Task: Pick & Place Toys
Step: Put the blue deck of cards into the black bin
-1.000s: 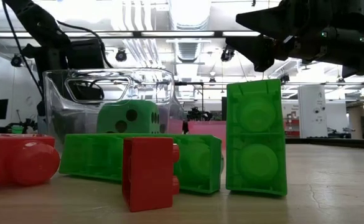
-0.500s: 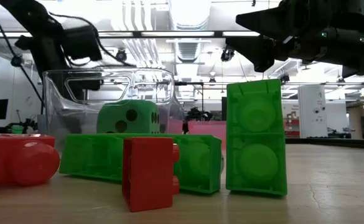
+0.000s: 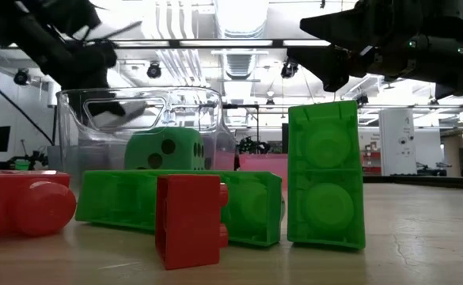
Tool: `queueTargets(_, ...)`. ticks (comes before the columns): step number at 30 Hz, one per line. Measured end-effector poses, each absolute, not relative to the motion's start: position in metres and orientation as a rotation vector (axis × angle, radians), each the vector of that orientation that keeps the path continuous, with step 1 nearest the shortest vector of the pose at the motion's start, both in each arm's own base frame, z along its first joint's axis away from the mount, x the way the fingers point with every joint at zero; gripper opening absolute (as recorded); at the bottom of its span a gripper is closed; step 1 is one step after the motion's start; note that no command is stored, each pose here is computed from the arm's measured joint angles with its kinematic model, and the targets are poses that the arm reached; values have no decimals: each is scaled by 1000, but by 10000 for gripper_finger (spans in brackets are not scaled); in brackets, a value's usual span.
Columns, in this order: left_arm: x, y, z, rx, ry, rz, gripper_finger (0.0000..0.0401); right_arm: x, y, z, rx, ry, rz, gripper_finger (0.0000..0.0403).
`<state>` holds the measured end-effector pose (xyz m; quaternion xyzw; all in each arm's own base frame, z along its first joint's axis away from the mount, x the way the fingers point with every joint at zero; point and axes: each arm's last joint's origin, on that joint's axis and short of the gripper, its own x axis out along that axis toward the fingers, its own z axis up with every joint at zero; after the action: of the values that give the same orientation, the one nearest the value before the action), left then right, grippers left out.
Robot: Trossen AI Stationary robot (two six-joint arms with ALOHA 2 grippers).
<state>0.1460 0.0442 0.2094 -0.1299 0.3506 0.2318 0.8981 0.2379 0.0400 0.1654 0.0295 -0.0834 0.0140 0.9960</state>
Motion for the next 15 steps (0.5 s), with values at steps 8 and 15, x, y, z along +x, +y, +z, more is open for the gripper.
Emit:
queueTargets(8, 133, 44, 205, -229, 448, 566, 295, 238, 40, 165, 59, -167, 28, 336)
queueTargets(15, 124, 50, 202, -147, 374, 869, 295, 238, 40, 165, 59, -166, 28, 336)
